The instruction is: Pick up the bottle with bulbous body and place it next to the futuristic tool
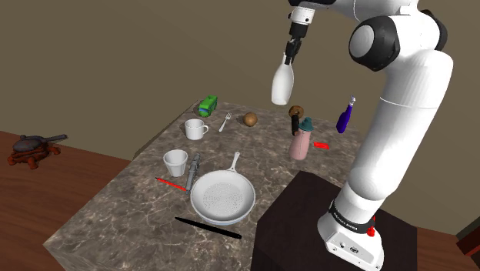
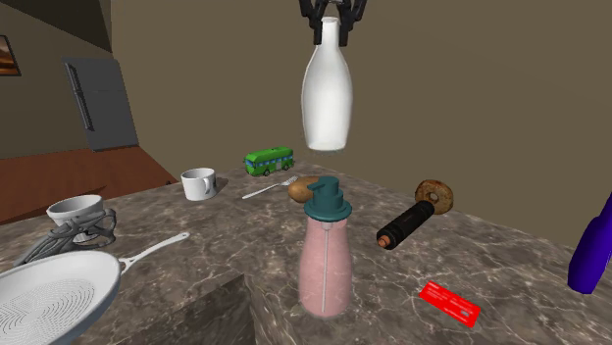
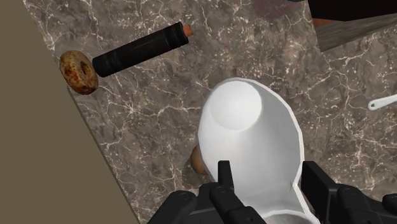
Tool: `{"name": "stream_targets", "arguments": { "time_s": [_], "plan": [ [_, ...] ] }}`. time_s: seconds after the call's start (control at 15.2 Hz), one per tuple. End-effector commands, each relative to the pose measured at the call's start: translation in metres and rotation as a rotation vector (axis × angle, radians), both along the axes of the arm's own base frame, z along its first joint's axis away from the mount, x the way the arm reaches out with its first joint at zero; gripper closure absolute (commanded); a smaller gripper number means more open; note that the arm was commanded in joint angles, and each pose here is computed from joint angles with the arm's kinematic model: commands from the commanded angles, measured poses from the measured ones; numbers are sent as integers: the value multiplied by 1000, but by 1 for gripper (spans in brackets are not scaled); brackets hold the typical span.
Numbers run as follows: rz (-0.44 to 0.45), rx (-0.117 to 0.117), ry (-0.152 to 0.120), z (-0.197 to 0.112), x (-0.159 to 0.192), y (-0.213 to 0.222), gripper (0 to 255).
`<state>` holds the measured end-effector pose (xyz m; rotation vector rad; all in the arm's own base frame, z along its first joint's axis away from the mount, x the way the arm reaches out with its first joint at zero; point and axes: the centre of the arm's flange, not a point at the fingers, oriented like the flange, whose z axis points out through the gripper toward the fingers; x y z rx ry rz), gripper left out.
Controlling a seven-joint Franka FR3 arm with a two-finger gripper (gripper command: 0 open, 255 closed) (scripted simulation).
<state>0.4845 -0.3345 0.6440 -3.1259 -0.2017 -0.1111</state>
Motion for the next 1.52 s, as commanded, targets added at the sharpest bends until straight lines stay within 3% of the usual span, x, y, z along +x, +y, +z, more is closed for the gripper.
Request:
{"name": "stream_targets", "arguments": {
  "time_s": [0.0, 1.19, 1.45],
  "plan": [
    [0, 0, 0, 10, -1, 0, 255],
    [0, 0, 0, 101, -1, 0, 255],
    [0, 0, 0, 90, 4, 52, 255]
  ]
}}
